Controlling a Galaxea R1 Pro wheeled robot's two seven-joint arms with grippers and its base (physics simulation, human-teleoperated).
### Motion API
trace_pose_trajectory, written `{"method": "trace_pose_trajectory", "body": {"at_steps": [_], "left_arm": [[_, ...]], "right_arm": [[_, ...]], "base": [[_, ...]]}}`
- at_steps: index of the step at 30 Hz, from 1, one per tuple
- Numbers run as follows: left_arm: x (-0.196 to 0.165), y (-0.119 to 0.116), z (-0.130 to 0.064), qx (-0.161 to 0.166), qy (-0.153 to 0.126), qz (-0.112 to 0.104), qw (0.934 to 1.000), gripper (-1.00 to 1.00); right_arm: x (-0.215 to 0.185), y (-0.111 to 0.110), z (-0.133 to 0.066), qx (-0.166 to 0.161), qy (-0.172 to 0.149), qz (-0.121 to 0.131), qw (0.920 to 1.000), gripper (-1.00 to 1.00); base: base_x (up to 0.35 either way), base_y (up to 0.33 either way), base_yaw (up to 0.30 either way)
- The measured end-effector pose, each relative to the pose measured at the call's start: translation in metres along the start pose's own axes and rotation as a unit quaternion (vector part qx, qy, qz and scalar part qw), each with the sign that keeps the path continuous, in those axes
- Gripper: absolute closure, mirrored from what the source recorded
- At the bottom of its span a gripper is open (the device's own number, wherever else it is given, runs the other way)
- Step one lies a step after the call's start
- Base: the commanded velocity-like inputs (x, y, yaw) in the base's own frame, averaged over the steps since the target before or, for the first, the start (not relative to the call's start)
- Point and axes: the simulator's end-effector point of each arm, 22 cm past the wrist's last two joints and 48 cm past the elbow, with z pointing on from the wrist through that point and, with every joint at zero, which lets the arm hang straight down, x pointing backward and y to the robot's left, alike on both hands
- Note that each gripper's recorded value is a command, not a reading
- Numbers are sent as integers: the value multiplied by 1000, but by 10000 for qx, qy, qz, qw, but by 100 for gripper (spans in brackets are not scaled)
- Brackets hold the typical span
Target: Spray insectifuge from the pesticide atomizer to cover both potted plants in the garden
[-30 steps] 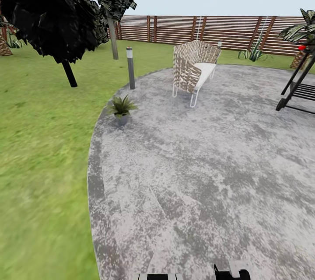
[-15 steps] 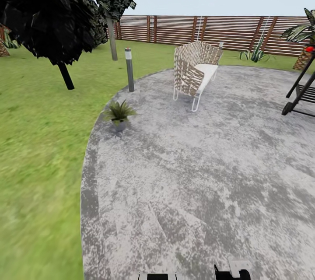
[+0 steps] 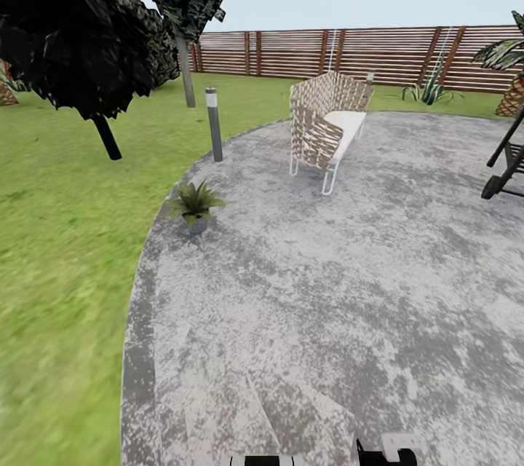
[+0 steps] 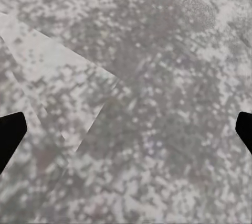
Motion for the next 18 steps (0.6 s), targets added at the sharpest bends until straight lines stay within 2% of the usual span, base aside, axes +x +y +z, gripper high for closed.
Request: {"method": "trace_pose_trajectory", "body": {"at_steps": [18], "left_arm": [[0,2,0,-16,-4,-6,10000,100]], "right_arm": [[0,-1,0,6,1,2,10000,-100]], "base": [[338,0,0]]}}
